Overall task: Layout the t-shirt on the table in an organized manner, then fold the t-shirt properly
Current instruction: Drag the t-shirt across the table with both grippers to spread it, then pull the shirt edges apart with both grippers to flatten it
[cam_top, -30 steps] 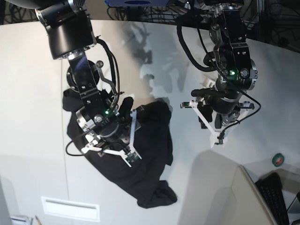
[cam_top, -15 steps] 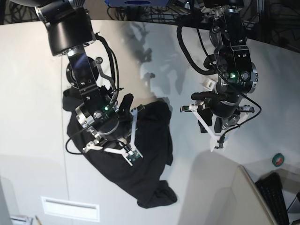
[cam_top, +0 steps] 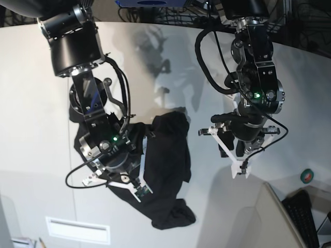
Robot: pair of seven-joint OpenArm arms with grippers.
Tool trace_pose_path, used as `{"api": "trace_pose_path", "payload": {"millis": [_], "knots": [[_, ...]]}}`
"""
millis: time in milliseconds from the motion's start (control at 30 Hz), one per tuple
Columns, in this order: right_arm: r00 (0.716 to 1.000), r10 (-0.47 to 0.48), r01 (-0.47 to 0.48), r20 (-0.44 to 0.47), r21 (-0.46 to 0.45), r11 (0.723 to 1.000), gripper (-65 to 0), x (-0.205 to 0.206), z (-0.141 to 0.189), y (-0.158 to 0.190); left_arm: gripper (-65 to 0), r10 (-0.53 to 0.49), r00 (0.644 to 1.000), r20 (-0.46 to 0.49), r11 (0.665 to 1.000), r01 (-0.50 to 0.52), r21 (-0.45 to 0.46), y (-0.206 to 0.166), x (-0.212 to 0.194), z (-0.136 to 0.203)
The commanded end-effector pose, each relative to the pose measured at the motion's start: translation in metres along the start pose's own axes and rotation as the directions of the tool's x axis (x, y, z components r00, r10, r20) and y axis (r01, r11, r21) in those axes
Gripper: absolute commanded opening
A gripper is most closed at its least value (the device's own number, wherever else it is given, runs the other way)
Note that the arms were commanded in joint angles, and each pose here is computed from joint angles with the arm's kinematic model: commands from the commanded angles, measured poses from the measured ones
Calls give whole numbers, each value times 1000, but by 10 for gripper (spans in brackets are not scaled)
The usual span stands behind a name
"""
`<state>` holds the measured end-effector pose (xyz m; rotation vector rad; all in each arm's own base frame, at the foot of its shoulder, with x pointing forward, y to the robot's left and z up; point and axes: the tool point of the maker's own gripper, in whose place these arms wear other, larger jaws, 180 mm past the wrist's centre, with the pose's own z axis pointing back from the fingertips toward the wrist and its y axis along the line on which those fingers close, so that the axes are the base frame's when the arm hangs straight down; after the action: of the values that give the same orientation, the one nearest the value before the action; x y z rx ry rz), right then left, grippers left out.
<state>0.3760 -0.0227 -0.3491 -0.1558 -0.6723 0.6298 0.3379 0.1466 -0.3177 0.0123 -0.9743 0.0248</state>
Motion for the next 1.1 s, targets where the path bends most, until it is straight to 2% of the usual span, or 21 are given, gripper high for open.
{"api": "trace_pose_path", "payload": {"millis": [0, 167, 267, 300, 333, 367, 400, 567, 767, 1067], "knots": [[999, -6, 6, 32, 14, 1000, -650, 15, 2, 4, -436, 2, 999, 43, 1000, -2, -8, -3, 13, 0], [989, 99, -88, -109, 97, 991, -650, -23, -16, 22, -436, 1, 999, 42, 1000, -1, -10, -3, 15, -3], [981, 114, -97, -158, 109, 989, -650, -41, -23, 24, -441, -3, 999, 36, 1000, 4, -18, -6, 12, -3], [980, 111, -95, -164, 102, 990, -650, -45, -23, 21, -459, -11, 1000, 30, 1000, 12, -27, -10, 9, -3], [983, 91, -78, -158, 91, 993, -650, -46, -24, 17, -527, -19, 999, 27, 999, 20, -38, -15, 8, -2], [985, 68, -55, -157, 89, 995, -650, -50, -27, 15, -637, -24, 1000, 17, 999, 24, -46, -18, 3, -2], [987, 51, -39, -152, 86, 996, -650, -52, -29, 12, -650, -28, 1000, 12, 998, 28, -53, -21, 0, -1], [983, -26, 41, -184, 80, 996, -650, -70, -41, -3, -650, -66, 997, -41, 993, 62, -98, -40, -19, -7], [991, -22, 31, -133, 66, 997, -650, -78, -50, -11, -650, -91, 992, -89, 992, 82, -100, -34, -37, -12], [986, -11, 27, -165, 92, 995, -650, -114, -70, -8, -650, -124, 984, -129, 990, 113, -88, -22, -51, -16]]}}
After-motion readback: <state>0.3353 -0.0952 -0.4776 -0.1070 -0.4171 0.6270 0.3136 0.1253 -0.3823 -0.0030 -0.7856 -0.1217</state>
